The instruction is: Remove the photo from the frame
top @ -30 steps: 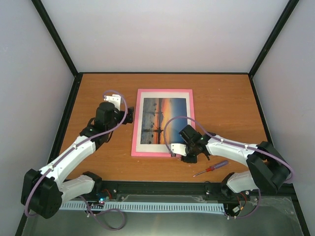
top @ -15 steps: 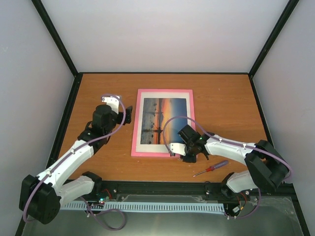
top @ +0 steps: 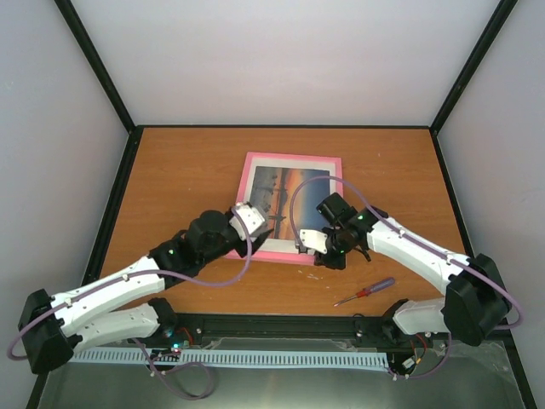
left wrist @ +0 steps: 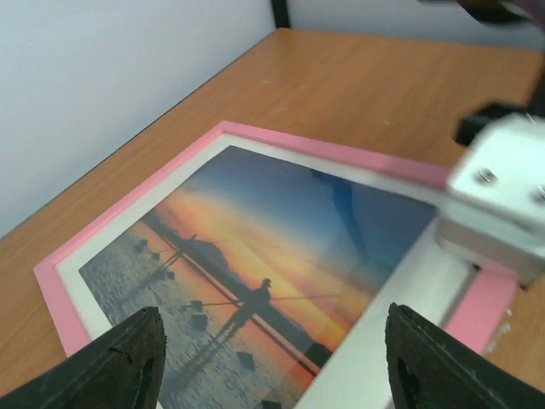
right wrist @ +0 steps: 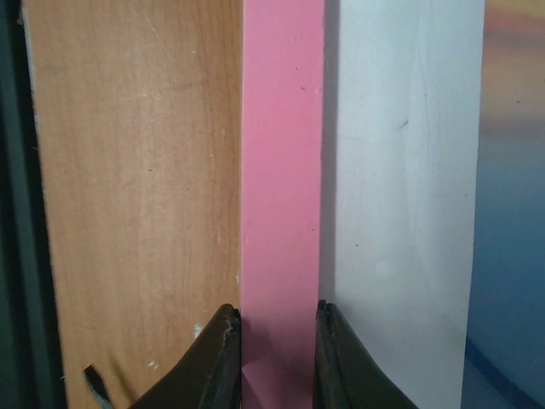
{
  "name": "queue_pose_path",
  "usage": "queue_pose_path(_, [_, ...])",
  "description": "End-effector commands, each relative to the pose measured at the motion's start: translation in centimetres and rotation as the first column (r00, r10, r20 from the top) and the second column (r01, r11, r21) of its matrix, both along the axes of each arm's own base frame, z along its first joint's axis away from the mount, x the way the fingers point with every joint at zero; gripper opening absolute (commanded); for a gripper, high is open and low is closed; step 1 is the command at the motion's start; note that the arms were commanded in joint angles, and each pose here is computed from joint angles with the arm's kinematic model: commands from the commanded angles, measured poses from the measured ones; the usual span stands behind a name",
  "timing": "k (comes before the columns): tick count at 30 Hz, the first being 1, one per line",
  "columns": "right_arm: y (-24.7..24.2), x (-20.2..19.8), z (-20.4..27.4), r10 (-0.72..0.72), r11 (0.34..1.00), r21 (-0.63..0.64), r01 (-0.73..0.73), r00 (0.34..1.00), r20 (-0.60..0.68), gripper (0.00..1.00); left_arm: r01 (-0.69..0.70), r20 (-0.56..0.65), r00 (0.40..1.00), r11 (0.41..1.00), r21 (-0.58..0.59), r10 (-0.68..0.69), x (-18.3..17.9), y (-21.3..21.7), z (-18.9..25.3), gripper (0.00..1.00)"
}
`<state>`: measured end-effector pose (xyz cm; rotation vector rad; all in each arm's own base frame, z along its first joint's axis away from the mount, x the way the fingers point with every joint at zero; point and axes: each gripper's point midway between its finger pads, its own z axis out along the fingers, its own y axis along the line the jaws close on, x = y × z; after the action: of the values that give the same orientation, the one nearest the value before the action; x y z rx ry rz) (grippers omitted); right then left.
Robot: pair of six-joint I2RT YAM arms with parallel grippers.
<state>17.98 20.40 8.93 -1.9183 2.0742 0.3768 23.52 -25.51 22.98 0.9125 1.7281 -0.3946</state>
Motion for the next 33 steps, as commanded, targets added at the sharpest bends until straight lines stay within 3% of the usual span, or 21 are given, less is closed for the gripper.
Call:
queue_pose_path(1, [0.6, -0.2, 4.0, 0.004, 0.998, 0.065, -0.004, 1.0, 0.002, 0.03, 0.125, 0.104, 0.984, 0.974, 0.189, -0.146, -3.3, -1.8, -0.2, 0.69])
queue_pose_path(6, [1.4, -0.9, 6.6, 0.016, 0.993, 0.118, -0.011, 0.999, -0.038, 0.03, 0.195, 0.08, 0.969, 0.921, 0.339, -0.235, -4.9, -3.0, -1.8, 0.6])
queue_pose_path(19, [2.5, -1.9, 10.7, -0.039, 0.977, 0.204, 0.064, 0.991, -0.125, 0.03, 0.373, 0.04, 0.897, 0.803, 0.466, -0.44, -9.8, -4.8, -2.6, 0.57])
queue_pose_path(25, [3.2, -2.7, 12.2, -0.04, 0.964, 0.251, 0.089, 0.98, -0.193, 0.03, 0.306, 0.058, 0.907, 0.747, 0.59, -0.417, -9.7, -4.4, -5.1, 0.53])
queue_pose_path(33, [3.0, -3.0, 12.4, -0.035, 0.96, 0.267, 0.081, 0.985, -0.171, 0.03, 0.103, 0.242, 0.896, 0.704, 0.703, -0.372, -8.4, -4.5, -5.3, 0.48])
